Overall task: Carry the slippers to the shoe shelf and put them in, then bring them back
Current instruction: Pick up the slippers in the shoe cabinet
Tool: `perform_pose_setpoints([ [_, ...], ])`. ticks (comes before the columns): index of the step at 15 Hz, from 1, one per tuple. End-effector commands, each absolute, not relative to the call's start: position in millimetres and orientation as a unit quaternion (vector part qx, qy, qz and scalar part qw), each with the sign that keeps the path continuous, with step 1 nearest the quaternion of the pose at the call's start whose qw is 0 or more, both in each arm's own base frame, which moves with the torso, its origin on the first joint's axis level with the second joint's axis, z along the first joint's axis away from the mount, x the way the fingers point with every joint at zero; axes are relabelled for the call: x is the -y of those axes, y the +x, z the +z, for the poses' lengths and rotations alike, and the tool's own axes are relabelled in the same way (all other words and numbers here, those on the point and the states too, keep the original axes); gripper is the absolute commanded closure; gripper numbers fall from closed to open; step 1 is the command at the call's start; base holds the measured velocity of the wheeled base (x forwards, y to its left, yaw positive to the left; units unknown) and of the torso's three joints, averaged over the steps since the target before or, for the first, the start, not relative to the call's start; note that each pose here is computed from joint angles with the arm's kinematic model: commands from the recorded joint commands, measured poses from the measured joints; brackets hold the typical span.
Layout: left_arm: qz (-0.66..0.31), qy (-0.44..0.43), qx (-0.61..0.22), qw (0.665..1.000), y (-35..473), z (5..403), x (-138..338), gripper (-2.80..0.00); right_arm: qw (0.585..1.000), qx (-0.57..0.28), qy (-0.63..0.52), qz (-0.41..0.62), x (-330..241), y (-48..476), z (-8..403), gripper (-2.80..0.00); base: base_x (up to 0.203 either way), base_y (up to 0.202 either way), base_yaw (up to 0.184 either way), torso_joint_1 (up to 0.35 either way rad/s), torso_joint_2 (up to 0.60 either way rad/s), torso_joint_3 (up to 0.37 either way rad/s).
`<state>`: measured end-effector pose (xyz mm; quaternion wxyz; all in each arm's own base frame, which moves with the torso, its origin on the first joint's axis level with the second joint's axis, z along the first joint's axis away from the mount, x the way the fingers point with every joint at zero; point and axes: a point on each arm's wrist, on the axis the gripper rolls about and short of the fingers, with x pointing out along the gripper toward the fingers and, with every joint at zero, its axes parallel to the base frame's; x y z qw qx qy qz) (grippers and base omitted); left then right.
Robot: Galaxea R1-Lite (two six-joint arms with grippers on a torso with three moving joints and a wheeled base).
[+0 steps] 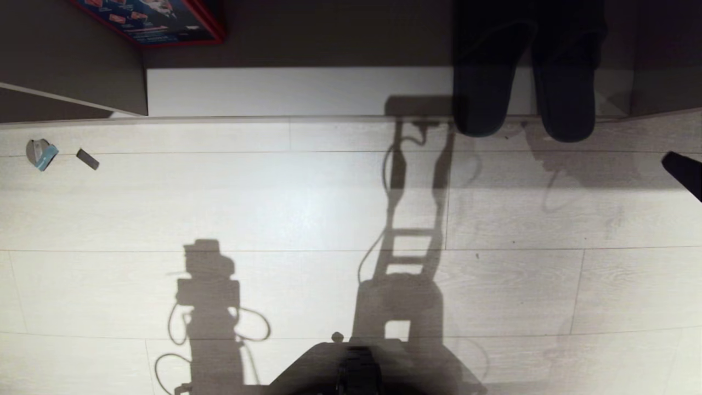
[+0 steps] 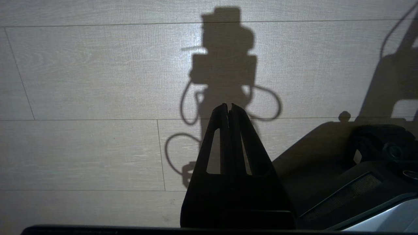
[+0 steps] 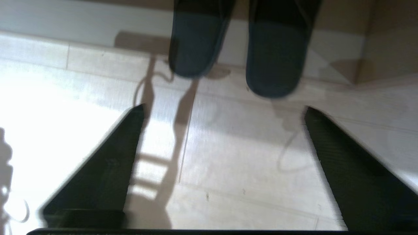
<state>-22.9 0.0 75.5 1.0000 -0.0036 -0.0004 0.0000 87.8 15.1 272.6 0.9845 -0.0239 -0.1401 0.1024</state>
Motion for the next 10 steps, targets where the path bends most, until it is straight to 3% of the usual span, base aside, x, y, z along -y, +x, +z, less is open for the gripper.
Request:
perform_pose_setpoints([
  [1, 0.0, -0.004, 0.0, 1.0, -22.9, 75.5, 0.0, 0.0, 0.979, 0.178, -0.021, 0.098, -8.1, 44.1, 265.6, 0.0, 0.0, 0.0, 0.0, 0.0, 0.0, 0.0],
  [10, 0.0, -0.003, 0.001, 1.0, -22.9, 75.4, 0.0, 0.0, 0.984, 0.178, -0.023, 0.007, -1.0, -23.8, 206.7, 0.0, 0.0, 0.0, 0.0, 0.0, 0.0, 0.0],
])
